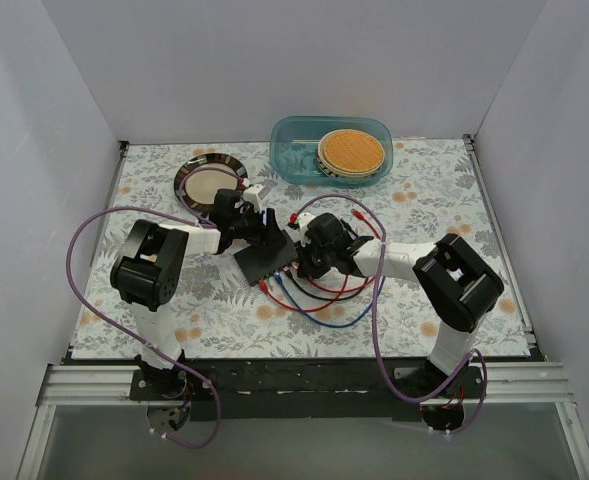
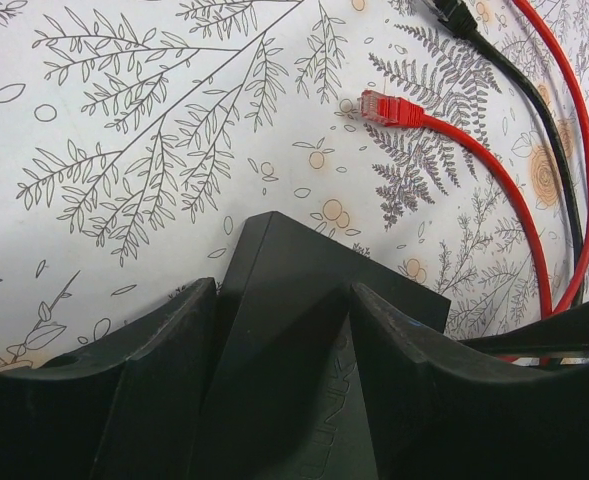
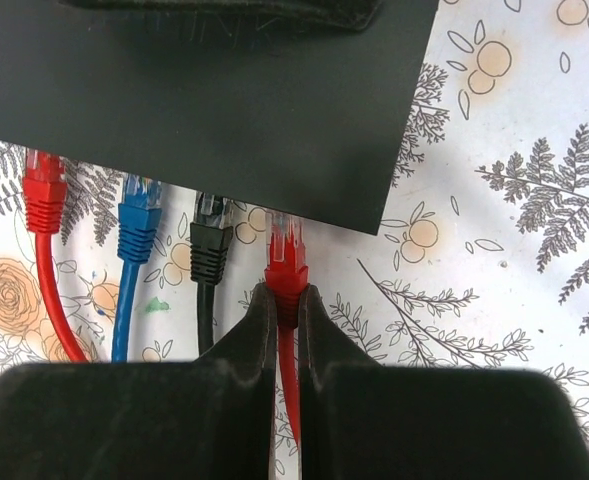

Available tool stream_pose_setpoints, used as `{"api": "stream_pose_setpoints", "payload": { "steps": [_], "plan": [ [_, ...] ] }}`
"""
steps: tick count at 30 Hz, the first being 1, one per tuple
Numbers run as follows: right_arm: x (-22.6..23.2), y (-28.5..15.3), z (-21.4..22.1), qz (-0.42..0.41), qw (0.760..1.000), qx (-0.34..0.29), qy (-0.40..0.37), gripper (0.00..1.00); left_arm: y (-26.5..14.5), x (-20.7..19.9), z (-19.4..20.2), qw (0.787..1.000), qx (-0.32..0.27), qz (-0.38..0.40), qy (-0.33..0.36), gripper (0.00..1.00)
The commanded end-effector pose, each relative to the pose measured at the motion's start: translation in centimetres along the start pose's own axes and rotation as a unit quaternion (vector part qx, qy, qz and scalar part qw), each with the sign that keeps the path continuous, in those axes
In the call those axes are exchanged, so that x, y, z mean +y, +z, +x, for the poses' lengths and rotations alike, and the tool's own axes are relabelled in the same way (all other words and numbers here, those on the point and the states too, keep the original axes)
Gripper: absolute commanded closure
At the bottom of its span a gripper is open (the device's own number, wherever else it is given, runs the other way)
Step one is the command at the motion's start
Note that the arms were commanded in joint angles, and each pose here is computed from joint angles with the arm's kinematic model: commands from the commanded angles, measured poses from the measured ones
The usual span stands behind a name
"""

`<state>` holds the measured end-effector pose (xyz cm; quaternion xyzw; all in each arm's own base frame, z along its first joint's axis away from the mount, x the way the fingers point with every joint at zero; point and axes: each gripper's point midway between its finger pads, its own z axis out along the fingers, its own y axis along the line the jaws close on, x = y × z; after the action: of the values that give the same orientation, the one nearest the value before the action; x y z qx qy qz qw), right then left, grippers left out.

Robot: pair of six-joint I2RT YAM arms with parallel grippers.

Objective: Insert the plug into the switch port

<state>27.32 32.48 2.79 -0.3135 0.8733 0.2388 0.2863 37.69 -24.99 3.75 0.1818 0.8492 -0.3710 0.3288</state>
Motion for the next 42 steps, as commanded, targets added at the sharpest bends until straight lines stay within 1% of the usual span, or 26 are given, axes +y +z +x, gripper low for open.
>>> {"api": "stream_pose_setpoints", "payload": {
  "steps": [1,10,12,13,15,16,20,26,33,36,39,40,42],
  "plan": [
    [-0.5,-1.8,-11.2,0.039,0.979,-0.201,-0.004,0.99,-1.3,-7.7,7.3,0.981,0.135,0.120,-0.074,0.47],
    [-0.4,-1.4,-11.0,0.040,0.981,-0.192,-0.010,0.99,-1.2,-8.8,7.3,0.980,0.136,0.130,-0.068,0.47],
    [-0.1,-1.5,-11.0,0.033,0.981,-0.190,-0.015,0.99,-1.0,-8.3,7.0,0.983,0.132,0.111,-0.071,0.46],
    [0.1,-1.6,-11.0,0.030,0.981,-0.190,-0.018,0.99,-0.9,-8.0,6.5,0.985,0.126,0.096,-0.074,0.40],
    [0.0,-1.7,-10.3,0.031,0.984,-0.177,-0.017,0.99,-0.7,-7.1,6.0,0.988,0.119,0.068,-0.076,0.36],
    [-0.1,-1.7,-9.9,0.033,0.985,-0.170,-0.016,0.99,-0.6,-6.9,5.8,0.988,0.116,0.059,-0.079,0.29],
    [-0.5,-1.5,-6.9,0.041,0.992,-0.117,-0.005,0.99,-0.4,-5.9,4.6,0.990,0.099,0.031,-0.093,0.25],
    [-0.8,-1.9,-3.8,0.045,0.996,-0.081,0.009,0.99,0.1,-4.9,4.3,0.990,0.098,0.007,-0.105,0.25],
    [-0.8,-2.6,-3.2,0.047,0.996,-0.077,0.015,0.99,0.2,-4.6,4.1,0.990,0.094,-0.002,-0.110,0.24],
    [-1.1,-2.5,-3.0,0.056,0.996,-0.064,0.016,0.99,0.2,-4.6,4.1,0.989,0.094,-0.001,-0.111,0.25],
    [-1.8,-2.3,-2.6,0.077,0.996,-0.037,0.019,0.99,0.2,-4.6,4.1,0.989,0.095,-0.002,-0.111,0.25],
    [-2.3,-2.3,-1.4,0.094,0.995,-0.009,0.023,0.99,0.2,-4.6,4.0,0.989,0.094,-0.002,-0.110,0.25],
    [-2.6,-2.1,-0.8,0.101,0.995,0.007,0.023,0.99,0.2,-4.6,4.0,0.989,0.095,-0.002,-0.110,0.25]
  ]
}}
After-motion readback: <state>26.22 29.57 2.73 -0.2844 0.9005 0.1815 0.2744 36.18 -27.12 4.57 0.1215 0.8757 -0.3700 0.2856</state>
